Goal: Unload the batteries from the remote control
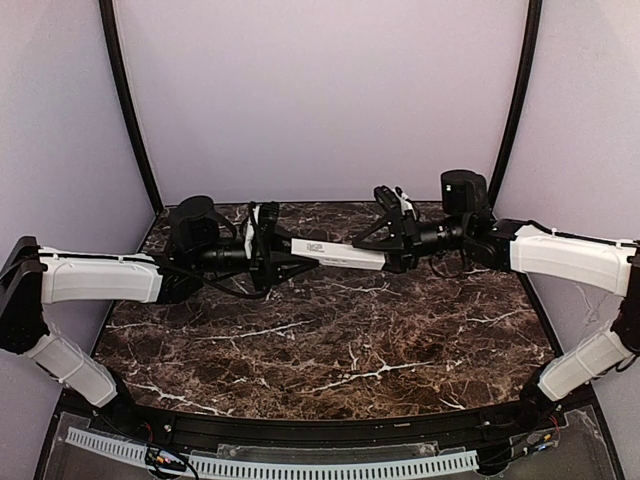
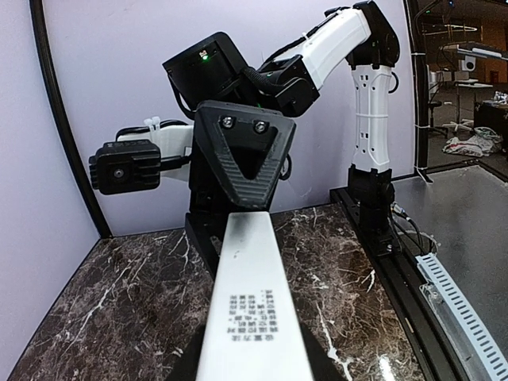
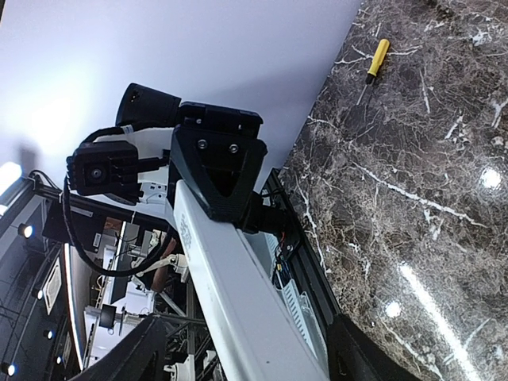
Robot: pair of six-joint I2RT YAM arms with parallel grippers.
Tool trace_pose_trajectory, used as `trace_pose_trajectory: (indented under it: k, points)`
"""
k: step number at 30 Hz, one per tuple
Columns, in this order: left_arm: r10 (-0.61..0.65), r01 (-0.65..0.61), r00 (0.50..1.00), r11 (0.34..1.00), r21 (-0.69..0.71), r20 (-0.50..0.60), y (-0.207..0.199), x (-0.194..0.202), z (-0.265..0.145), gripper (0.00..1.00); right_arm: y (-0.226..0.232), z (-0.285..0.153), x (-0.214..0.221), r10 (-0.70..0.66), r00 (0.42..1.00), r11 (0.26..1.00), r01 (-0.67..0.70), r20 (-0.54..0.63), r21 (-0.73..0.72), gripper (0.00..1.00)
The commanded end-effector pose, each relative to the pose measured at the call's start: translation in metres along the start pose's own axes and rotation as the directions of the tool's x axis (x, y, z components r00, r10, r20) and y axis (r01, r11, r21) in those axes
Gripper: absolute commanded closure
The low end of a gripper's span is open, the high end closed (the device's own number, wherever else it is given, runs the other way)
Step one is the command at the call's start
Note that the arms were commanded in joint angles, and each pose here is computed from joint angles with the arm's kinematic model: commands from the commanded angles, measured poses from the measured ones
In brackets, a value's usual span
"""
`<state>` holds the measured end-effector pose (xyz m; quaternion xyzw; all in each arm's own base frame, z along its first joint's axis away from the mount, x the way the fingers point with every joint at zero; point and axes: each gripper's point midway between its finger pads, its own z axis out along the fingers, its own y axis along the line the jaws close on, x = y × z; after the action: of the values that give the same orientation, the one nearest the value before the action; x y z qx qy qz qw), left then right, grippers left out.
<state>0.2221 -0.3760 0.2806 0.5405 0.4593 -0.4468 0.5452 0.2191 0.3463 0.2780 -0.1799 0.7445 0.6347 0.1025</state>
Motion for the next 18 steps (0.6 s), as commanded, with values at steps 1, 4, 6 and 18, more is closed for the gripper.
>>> trace_pose_trajectory:
  k: [1, 4, 6, 18]
  points:
    - [0.03, -0.03, 0.999, 1.0, -0.003, 0.036, -0.0002, -0.0081, -0.0011, 1.0, 0.0144, 0.0065, -0.0021, -0.032, 0.999, 0.998, 0.031, -0.013, -0.046, 0.37]
    - [0.035, -0.035, 0.999, 0.999, -0.005, 0.034, 0.0003, -0.0073, -0.001, 1.0, 0.0162, 0.0083, -0.0025, -0.032, 0.999, 0.998, 0.031, -0.013, -0.058, 0.46]
    - [0.036, -0.035, 0.999, 0.999, -0.006, 0.033, 0.0004, -0.007, -0.0009, 1.0, 0.0164, 0.01, -0.0016, -0.031, 0.999, 0.997, 0.03, -0.017, -0.065, 0.53]
    - [0.04, -0.039, 0.999, 0.999, -0.007, 0.033, 0.0001, -0.0072, -0.0013, 1.0, 0.0217, 0.0094, 0.0019, -0.046, 0.998, 0.996, 0.044, -0.036, -0.074, 0.76]
